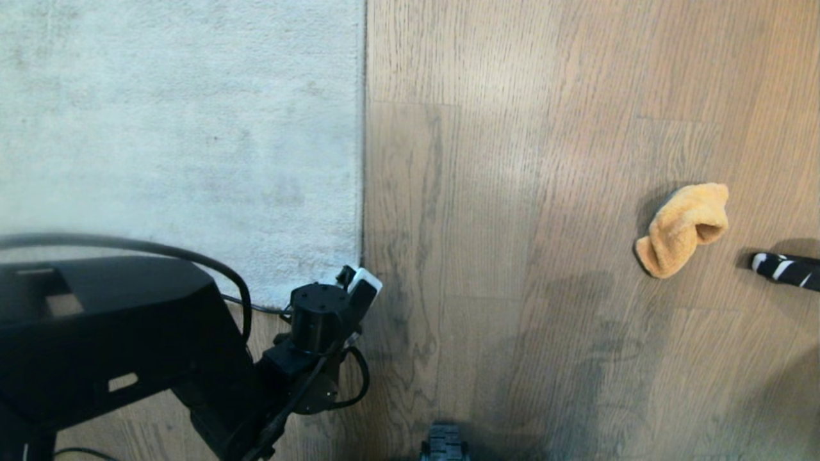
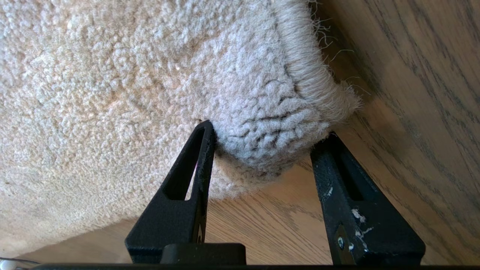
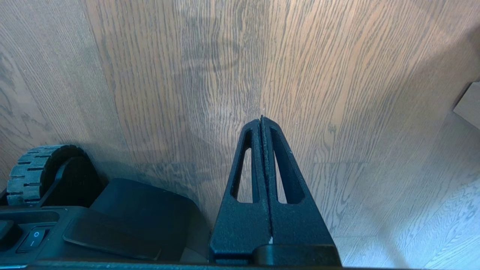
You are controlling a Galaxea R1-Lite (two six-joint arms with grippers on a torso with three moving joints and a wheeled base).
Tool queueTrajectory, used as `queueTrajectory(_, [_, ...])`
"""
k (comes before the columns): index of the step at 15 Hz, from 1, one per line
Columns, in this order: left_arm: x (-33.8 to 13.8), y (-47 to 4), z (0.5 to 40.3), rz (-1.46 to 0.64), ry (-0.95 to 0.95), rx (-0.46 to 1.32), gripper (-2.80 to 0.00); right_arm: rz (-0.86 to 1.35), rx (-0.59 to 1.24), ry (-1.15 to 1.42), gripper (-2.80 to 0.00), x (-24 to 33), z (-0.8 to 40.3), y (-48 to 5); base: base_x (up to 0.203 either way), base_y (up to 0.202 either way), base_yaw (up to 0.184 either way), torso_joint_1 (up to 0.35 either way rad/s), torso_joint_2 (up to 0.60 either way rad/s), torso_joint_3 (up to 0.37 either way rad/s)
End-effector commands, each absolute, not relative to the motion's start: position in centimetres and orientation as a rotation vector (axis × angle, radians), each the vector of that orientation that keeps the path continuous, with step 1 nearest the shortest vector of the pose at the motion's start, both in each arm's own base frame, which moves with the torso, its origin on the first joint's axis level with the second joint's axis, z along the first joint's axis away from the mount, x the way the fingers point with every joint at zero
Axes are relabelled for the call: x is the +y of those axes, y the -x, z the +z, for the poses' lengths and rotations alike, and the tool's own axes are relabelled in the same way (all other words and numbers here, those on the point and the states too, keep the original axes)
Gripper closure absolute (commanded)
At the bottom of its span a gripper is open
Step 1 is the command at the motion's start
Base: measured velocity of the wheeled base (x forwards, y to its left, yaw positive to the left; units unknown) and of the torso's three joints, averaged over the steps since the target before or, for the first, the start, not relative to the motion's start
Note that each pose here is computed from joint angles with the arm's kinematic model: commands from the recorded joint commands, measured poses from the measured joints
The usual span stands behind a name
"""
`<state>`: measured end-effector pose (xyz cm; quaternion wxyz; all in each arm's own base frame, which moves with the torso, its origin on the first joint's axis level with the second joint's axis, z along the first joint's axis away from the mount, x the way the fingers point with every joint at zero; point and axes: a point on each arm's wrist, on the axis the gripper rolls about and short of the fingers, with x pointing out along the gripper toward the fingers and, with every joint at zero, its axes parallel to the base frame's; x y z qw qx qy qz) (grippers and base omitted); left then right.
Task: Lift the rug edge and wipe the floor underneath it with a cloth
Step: Lift up the carpet
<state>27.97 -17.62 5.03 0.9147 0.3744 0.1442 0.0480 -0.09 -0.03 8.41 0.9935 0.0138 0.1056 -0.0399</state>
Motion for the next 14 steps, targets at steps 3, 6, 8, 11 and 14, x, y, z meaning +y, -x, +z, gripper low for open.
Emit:
queueTrajectory(3, [-16.8, -27.4, 6.6, 0.128, -0.746, 0.272, 0.0, -0.08, 0.211, -0.028, 0.0, 0.0, 8.4, 0.1, 0.0, 0.0, 0.0, 0.0, 0.0, 0.0])
queueTrajectory(6, [-15.9, -27.1, 8.0, 0.149, -0.746, 0.255, 0.0, -0.08, 0.211, -0.028, 0.0, 0.0, 8.4, 0.1, 0.0, 0.0, 0.0, 0.0, 0.0, 0.0])
queueTrajectory(8, [-15.4, -26.9, 8.8, 0.164, -0.745, 0.243, 0.0, -0.08, 0.211, -0.028, 0.0, 0.0, 8.4, 0.1, 0.0, 0.0, 0.0, 0.0, 0.0, 0.0])
queueTrajectory(11, [-14.4, -26.2, 9.8, 0.182, -0.734, 0.233, 0.0, -0.08, 0.21, -0.028, 0.0, 0.0, 8.4, 0.1, 0.0, 0.0, 0.0, 0.0, 0.0, 0.0])
queueTrajectory(14, [-13.2, -25.1, 10.9, 0.202, -0.718, 0.221, 0.0, -0.079, 0.211, -0.027, 0.0, 0.0, 8.4, 0.1, 0.0, 0.0, 0.0, 0.0, 0.0, 0.0])
